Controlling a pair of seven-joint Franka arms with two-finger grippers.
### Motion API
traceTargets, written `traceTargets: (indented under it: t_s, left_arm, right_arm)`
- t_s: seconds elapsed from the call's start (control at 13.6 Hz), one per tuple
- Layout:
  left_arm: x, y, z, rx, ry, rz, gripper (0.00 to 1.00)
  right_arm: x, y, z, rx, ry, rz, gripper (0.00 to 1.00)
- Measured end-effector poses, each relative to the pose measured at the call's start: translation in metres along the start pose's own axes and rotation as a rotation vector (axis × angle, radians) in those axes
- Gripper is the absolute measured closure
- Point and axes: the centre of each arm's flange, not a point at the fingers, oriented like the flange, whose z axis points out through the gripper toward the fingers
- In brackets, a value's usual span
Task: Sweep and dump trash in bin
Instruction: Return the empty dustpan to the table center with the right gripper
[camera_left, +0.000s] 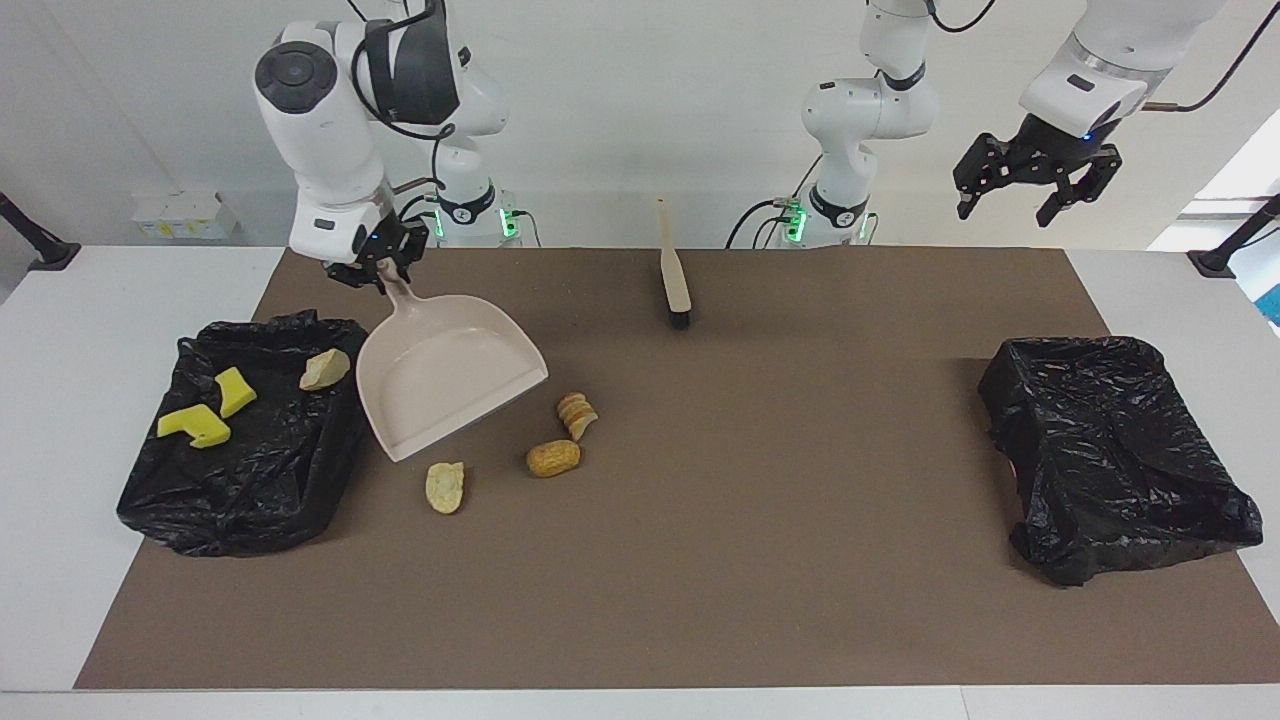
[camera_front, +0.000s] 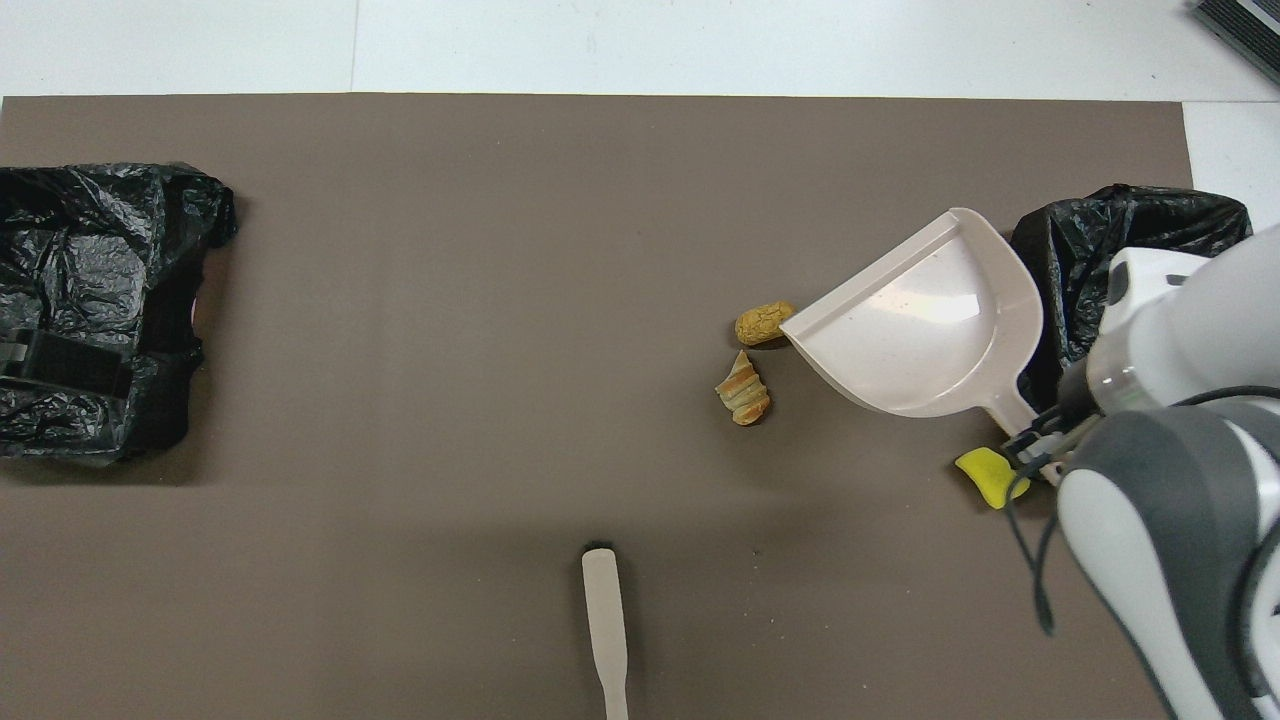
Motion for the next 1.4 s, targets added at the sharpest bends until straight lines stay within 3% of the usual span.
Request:
traceTargets:
  t_s: [0.29,0.96,1.25,1.4]
  left_arm:
    - [0.0,0.0,0.0,0.0,0.0,0.0,0.0]
    - [0.0,0.0,0.0,0.0,0.0,0.0,0.0]
    - [0.0,0.0,0.0,0.0,0.0,0.0,0.0]
    - [0.0,0.0,0.0,0.0,0.0,0.0,0.0]
  right_arm:
    - [0.051,-0.089,0.024,0.022,0.029,0.165,0.67]
    - [0.16,-0.222,0.092,0.07,0.113,0.35,0.67]
    - [0.203,-0.257,0.151,0.11,0.148,0.437,0.67]
    - [0.209,-0.253,0.152,0.116,0.156,0.452,0.67]
